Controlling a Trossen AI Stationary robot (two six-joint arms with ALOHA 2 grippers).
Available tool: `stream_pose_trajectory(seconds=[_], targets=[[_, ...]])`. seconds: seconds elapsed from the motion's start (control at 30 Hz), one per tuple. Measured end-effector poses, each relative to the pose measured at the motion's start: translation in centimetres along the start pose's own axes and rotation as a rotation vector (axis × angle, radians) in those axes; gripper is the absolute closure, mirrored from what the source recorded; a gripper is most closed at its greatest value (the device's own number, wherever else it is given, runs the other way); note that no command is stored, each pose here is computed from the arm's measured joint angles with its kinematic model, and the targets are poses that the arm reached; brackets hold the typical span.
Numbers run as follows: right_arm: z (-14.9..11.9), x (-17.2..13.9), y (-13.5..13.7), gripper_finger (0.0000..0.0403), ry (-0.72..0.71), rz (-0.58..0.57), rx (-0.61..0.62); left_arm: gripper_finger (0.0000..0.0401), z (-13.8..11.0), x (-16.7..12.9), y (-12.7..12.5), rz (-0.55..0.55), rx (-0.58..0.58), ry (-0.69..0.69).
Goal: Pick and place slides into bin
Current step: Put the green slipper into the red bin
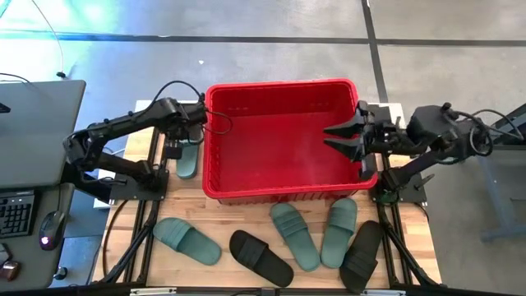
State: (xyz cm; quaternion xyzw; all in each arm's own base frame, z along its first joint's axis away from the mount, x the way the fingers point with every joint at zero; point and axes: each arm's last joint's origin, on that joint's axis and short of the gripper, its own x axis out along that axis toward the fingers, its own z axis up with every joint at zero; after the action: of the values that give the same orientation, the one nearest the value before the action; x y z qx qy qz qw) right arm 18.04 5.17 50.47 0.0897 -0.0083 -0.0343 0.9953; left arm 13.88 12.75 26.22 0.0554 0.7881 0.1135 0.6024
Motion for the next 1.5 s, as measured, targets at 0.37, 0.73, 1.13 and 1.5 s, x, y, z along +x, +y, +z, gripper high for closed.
stream_pose_trajectory(seconds=[0.37,0.73,1.13,1.5], targets=[[-0.5,0.1,-0.1,0.0284,0.040,-0.009,0.038,0.0172,1.8,5.3,-1.2,0.061,0.101,-0.110],[-0.5,0.1,-0.1,0.0284,0.039,-0.014,0.056,0.0171,2.4,5.7,-0.6,0.177,0.042,-0.132],[-0.5,0.1,-0.1,0.0284,0.040,-0.013,0.056,0.0171,2.8,6.5,-0.6,0.193,-0.018,-0.109],[-0.5,0.1,-0.1,0.0284,0.041,-0.010,0.059,0.0198,4.4,8.2,0.1,0.237,-0.113,-0.064]])
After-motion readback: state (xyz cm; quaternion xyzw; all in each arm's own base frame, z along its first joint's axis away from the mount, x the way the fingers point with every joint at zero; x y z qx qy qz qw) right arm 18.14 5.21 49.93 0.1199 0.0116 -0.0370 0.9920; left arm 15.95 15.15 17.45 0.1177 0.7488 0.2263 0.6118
